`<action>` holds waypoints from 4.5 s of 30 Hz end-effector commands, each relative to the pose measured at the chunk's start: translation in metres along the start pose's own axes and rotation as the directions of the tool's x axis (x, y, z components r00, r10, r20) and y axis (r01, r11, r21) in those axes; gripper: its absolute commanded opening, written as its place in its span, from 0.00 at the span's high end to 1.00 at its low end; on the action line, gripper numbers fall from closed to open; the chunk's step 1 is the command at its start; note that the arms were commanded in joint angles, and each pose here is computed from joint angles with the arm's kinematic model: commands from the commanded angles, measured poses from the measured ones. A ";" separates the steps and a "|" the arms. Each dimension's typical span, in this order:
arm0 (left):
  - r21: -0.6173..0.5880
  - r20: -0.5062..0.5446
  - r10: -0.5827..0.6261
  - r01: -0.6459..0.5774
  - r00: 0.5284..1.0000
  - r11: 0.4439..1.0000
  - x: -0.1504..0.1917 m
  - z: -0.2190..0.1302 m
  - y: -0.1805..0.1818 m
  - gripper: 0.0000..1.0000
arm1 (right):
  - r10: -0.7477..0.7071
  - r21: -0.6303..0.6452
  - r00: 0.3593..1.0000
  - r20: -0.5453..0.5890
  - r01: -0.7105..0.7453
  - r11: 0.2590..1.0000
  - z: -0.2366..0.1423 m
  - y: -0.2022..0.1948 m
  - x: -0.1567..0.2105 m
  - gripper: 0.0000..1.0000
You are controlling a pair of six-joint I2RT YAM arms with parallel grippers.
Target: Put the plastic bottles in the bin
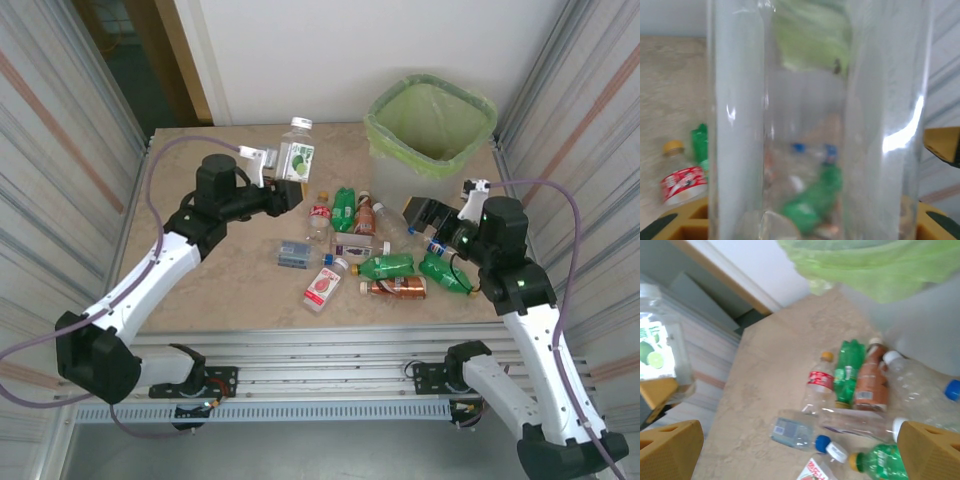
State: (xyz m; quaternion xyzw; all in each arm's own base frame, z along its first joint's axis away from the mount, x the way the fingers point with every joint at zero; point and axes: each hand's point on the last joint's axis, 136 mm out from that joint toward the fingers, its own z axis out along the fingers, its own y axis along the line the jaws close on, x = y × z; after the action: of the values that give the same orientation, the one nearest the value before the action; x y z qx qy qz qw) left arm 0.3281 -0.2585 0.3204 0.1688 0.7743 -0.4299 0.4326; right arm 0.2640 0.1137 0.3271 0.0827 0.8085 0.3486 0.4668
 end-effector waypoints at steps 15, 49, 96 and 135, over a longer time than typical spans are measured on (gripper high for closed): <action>0.375 0.077 0.027 -0.054 0.997 0.926 -0.024 -0.003 -0.091 0.75 | -0.177 -0.492 0.982 0.059 0.183 0.851 0.040 0.149 -0.030 0.02; 0.521 0.063 0.026 -0.055 0.998 0.852 -0.020 -0.003 -0.123 0.20 | -0.303 -0.655 0.951 0.059 0.265 0.708 0.087 0.214 -0.028 0.68; -0.137 0.136 0.146 -0.127 0.980 0.982 0.045 -0.060 -0.003 0.01 | -0.049 0.302 0.999 0.020 0.041 0.953 0.211 -0.099 -0.180 0.57; -0.333 -0.229 0.100 -0.175 0.968 0.927 0.130 -0.033 0.042 0.01 | -0.157 0.359 0.988 0.000 0.147 0.922 0.119 -0.058 -0.178 0.04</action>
State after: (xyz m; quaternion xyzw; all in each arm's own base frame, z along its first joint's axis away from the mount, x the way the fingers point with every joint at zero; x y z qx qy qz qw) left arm 0.2684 -0.2215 0.2087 0.1684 0.8551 -0.2687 0.4102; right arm 0.4940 0.0540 0.3670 0.1156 0.8529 0.1866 0.4737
